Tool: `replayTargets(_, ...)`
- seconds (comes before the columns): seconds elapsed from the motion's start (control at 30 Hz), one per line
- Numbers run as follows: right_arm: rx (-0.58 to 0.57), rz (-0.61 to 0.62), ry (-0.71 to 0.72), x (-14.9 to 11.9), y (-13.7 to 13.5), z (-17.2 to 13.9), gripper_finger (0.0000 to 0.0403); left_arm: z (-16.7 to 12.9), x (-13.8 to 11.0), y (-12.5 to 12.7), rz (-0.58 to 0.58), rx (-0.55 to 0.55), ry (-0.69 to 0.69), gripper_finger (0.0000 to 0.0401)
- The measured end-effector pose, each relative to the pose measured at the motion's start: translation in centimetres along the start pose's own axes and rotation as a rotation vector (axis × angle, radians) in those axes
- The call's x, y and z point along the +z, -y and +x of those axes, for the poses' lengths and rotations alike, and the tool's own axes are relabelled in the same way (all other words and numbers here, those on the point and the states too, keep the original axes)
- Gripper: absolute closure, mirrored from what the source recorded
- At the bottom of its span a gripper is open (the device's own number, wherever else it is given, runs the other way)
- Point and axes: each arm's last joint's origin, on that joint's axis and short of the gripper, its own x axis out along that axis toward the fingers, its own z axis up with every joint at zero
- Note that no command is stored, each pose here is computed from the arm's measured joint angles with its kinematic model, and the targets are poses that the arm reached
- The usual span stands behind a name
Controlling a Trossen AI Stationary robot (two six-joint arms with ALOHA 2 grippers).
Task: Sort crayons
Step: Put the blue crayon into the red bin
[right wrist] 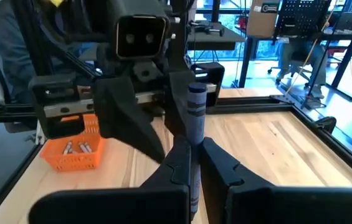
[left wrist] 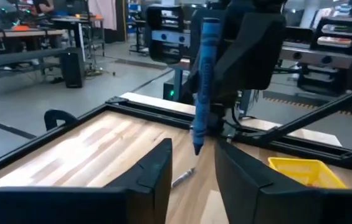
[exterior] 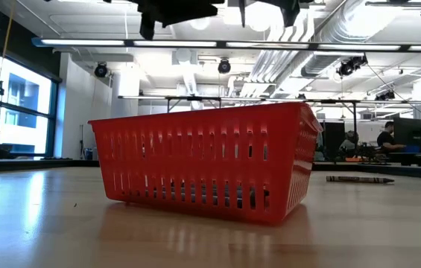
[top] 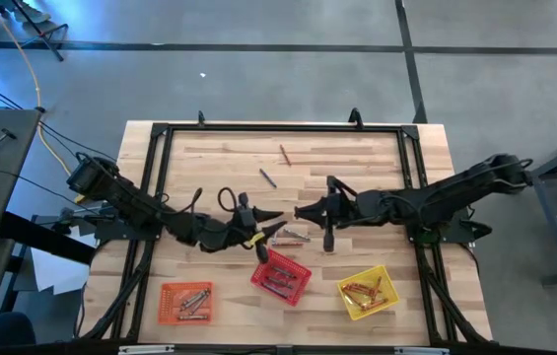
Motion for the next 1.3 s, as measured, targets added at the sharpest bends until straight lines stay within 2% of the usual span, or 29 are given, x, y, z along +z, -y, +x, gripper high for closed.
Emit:
replayTargets(0.27, 0.012, 0.009, 0.030, 0.1, -0.1, 0.3, 0.0402, 0.4, 0.2, -0.2, -0.022, -0.061, 0.009, 0.0245)
replayTargets(0.47, 0.017, 0.019, 0.069, 0.5, -0.1, 0.2, 0.0402, 0.4, 0.4, -0.2, -0.019, -0.070, 0.023, 0.0231)
replayTargets(0.77, 0.032, 0.018, 0.138, 0.6, -0.4, 1.0, 0.0402, 0.6, 0.7, -0.3, -0.057, -0.117, 0.049, 0.0231)
replayTargets(1.13, 0.067, 0.027, 0.171, -0.2, -0.4, 2.6, 0.0402, 0.7, 1.0, -0.5, -0.072, -0.114, 0.066, 0.0232)
replayTargets(1.23, 0.072, 0.026, 0.173, -0.2, -0.4, 2.6, 0.0402, 0.7, 0.9, -0.5, -0.065, -0.114, 0.066, 0.0246)
replayTargets(1.3, 0.072, 0.026, 0.174, -0.2, -0.4, 2.6, 0.0402, 0.7, 0.9, -0.5, -0.054, -0.113, 0.065, 0.0269)
